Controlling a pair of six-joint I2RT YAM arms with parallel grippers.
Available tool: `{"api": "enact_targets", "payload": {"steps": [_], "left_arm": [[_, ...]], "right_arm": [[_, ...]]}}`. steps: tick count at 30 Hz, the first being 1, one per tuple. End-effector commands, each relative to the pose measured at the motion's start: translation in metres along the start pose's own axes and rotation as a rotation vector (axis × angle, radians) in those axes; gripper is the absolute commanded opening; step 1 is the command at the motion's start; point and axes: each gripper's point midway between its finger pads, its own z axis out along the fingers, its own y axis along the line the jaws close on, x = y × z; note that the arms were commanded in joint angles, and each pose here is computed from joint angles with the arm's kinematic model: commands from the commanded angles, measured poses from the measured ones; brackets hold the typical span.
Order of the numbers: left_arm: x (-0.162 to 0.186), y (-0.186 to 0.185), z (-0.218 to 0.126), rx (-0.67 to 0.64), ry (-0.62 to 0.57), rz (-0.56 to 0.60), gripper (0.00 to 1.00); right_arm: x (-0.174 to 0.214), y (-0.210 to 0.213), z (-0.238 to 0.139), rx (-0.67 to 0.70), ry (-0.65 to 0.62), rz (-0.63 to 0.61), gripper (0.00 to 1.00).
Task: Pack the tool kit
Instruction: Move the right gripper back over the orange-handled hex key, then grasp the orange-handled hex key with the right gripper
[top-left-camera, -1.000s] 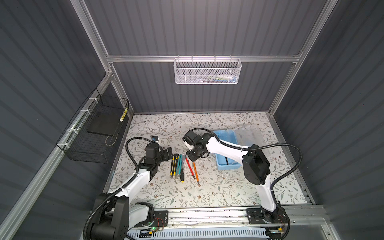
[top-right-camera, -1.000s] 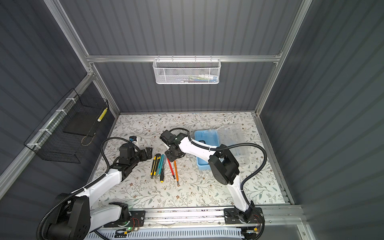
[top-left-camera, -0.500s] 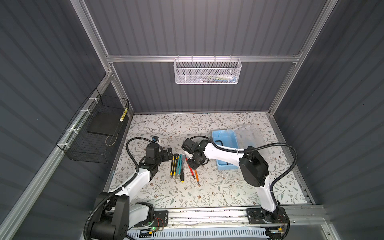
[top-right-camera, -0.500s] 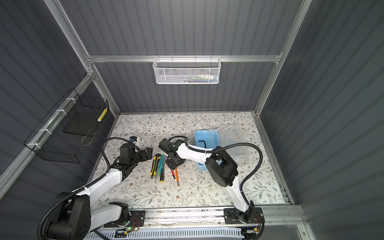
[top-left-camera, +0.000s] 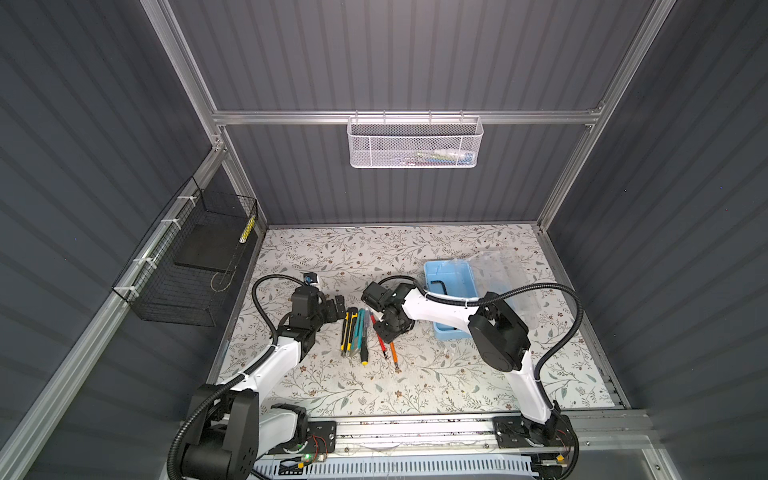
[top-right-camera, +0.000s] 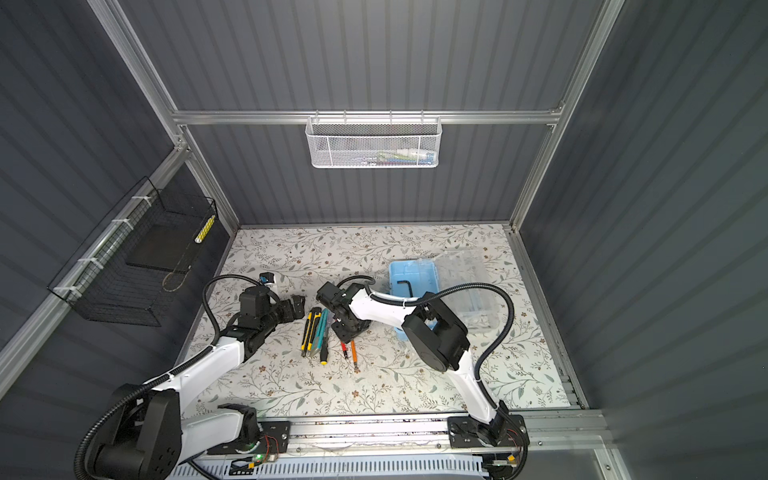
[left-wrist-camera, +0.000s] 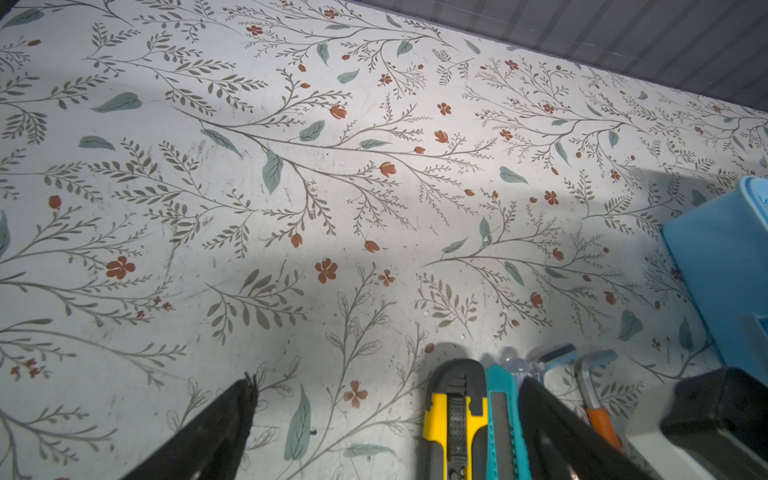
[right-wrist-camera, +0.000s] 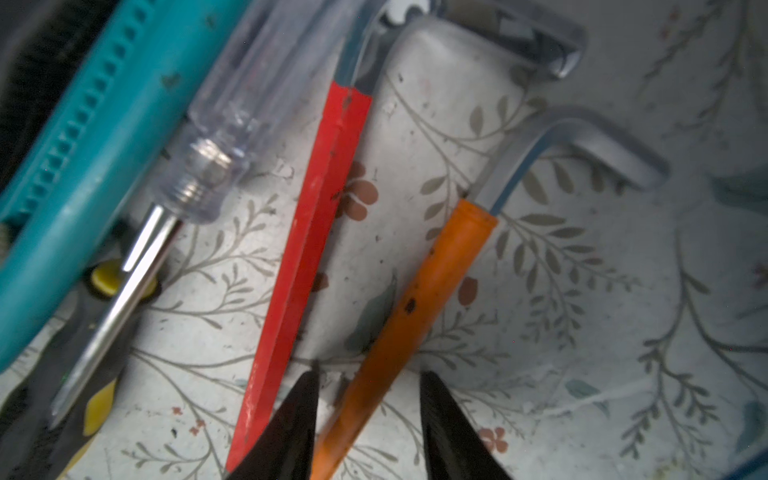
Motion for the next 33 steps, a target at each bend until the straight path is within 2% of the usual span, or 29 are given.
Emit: {"api": "enact_targets", "payload": {"steps": [1,11,23,24,33], "left_arm": [[-0.002,0.003,0.0,-0.017,0.0,-0.002,1.0],[-0.002,0.003,0.0,-0.017,0.003,-0.002,1.0],[-0.003,0.003,-0.002,-0.011,-0.008,-0.001,1.0],[-0.003,0.003,-0.002,-0.012,-0.009,-0.001,1.0],[-0.003,0.002,-0.001,-0.01,-0.005,0.001,1.0]], "right_arm": [[0.004,-0.006,0.004,0.041,0.027,0.01,0.42],[0.006,-0.007,0.011,0.095,0.059,0.008,0.41],[0.009,-0.003,0.021,0.109,0.098,-0.005,0.32],[0.009,-0.003,0.021,0.108,0.098,-0.006,0.29],[0.009,-0.001,0.018,0.098,0.095,0.001,0.28]]}}
